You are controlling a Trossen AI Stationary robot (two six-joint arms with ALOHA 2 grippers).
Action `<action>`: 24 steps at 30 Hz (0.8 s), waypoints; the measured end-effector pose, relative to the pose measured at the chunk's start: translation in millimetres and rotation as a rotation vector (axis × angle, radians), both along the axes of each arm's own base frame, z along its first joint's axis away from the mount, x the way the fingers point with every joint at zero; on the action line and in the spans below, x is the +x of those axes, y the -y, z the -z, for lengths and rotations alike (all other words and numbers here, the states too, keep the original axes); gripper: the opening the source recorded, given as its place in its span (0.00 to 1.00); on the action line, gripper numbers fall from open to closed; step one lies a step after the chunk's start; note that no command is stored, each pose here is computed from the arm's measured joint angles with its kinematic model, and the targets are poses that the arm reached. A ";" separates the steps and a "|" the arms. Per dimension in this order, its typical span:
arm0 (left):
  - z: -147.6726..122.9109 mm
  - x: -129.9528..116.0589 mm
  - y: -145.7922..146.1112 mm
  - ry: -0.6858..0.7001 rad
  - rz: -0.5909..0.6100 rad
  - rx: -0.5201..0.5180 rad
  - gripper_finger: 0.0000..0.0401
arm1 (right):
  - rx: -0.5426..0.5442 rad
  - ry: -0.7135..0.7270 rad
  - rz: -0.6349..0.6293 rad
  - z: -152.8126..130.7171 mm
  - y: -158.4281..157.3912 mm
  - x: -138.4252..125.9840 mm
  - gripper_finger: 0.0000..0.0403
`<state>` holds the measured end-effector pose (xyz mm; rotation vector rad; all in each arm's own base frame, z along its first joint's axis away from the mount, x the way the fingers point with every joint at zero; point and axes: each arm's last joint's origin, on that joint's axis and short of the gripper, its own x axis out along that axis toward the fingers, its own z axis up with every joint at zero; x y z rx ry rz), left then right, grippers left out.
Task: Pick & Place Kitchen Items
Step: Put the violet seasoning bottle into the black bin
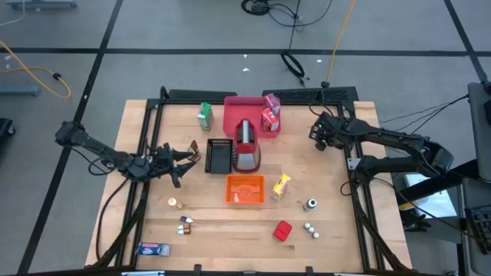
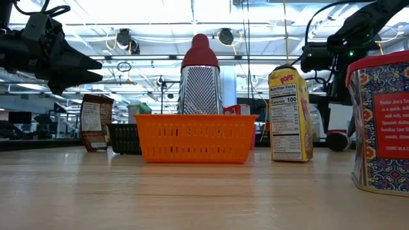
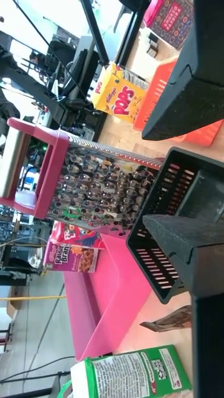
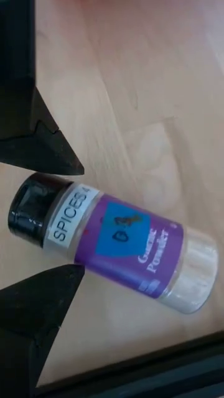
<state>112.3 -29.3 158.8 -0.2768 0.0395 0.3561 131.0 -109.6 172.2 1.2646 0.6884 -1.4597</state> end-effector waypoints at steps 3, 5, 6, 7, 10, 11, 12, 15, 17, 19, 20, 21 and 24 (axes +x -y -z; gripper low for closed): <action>0.0 0.0 0.0 -0.001 0.001 0.004 0.52 | 0.021 0.014 0.010 4.4 -1.6 -0.9 0.60; -0.1 0.0 0.0 -0.001 0.001 0.004 0.52 | 0.034 0.012 0.026 9.4 -3.5 -3.1 0.60; -0.1 0.0 0.0 -0.001 0.001 0.004 0.52 | 0.039 0.009 0.033 12.2 -4.5 -4.3 0.60; -0.1 0.0 0.0 -0.001 0.001 0.004 0.52 | 0.044 0.006 0.040 15.3 -5.6 -5.6 0.60; 0.0 0.0 0.0 -0.002 0.001 0.006 0.52 | 0.048 0.010 0.039 24.5 -8.0 -8.5 0.60; -0.1 0.0 0.0 -0.002 0.001 0.006 0.52 | 0.053 0.013 0.029 27.4 -8.9 -9.4 0.60; 0.0 0.0 0.0 -0.002 0.001 0.006 0.52 | 0.061 0.011 0.017 30.8 -10.1 -10.6 0.60; -0.1 0.0 0.0 -0.002 0.001 0.005 0.52 | 0.051 0.002 -0.020 36.8 -11.8 -12.7 0.60; -0.1 0.0 0.0 -0.002 0.001 0.006 0.52 | 0.054 -0.010 -0.035 40.0 -13.4 -14.8 0.58; 0.0 0.0 0.0 -0.002 0.001 0.006 0.52 | 0.062 -0.024 -0.036 42.9 -15.0 -16.9 0.54; 0.0 0.0 0.0 -0.002 0.001 0.005 0.52 | 0.066 -0.030 -0.038 43.8 -15.6 -17.7 0.52; -0.1 0.0 0.0 -0.001 0.001 0.005 0.52 | 0.067 -0.034 -0.043 44.6 -16.0 -18.2 0.50; 0.0 0.0 0.0 -0.001 0.001 0.004 0.52 | 0.067 -0.044 -0.067 45.1 -16.3 -18.6 0.49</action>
